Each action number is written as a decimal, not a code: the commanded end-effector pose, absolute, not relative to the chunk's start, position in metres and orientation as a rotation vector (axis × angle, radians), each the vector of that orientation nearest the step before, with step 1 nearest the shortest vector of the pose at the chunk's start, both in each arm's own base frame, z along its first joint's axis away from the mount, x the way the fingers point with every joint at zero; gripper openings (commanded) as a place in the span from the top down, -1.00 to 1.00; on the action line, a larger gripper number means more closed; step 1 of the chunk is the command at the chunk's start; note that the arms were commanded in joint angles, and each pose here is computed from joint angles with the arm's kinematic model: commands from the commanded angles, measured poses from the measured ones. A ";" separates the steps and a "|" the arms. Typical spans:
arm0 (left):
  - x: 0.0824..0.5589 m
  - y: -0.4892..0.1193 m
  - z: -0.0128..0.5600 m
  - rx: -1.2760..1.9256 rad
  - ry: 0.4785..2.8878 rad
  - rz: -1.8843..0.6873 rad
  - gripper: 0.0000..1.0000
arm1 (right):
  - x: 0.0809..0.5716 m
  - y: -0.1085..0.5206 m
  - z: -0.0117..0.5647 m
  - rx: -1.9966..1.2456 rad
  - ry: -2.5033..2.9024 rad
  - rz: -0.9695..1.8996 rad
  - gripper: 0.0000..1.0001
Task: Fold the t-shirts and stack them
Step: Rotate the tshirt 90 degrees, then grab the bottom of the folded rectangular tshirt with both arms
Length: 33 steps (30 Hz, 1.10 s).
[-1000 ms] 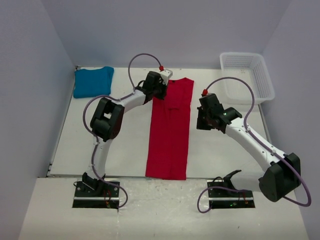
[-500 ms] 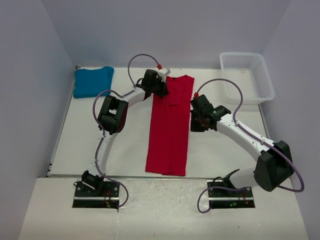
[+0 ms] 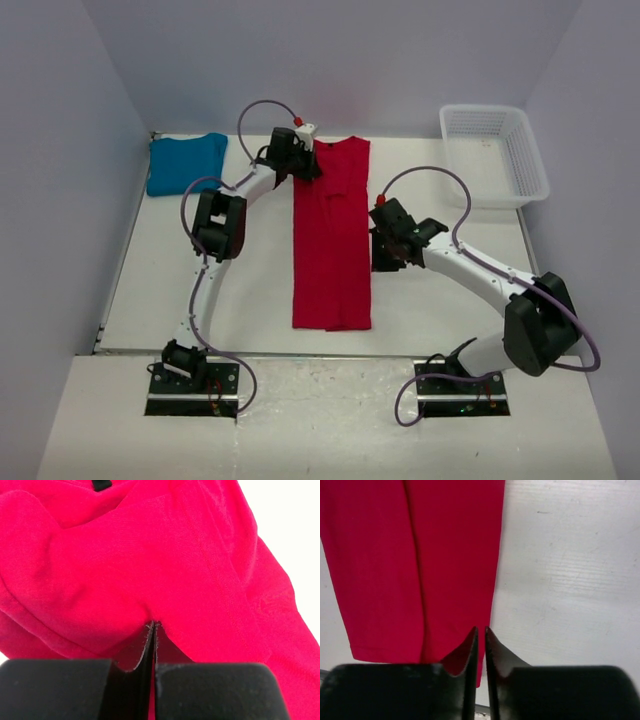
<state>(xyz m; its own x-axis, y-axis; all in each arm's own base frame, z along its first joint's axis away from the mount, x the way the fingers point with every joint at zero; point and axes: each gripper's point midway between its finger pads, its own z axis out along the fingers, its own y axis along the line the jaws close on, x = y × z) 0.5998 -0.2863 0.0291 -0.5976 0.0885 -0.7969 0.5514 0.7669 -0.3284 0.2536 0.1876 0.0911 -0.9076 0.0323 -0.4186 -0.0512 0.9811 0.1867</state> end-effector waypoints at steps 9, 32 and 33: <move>0.587 -0.294 0.104 0.493 2.026 -0.807 -0.54 | 0.217 0.204 0.065 0.084 2.701 0.551 -0.01; 0.398 -0.242 0.124 0.093 2.324 -0.460 -0.36 | 0.146 0.206 0.018 0.133 2.739 0.787 0.42; 0.380 -0.232 0.103 0.089 2.375 -0.437 -0.34 | 0.146 0.207 0.017 0.125 2.736 0.793 0.63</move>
<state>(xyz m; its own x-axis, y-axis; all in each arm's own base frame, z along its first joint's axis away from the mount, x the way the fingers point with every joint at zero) 0.3997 -0.2626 0.1134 -0.7315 0.0174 -0.6816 0.3163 0.8942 -0.3167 0.1442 0.1991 0.0157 -0.9577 0.1529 -0.2438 0.0110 0.8659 0.5001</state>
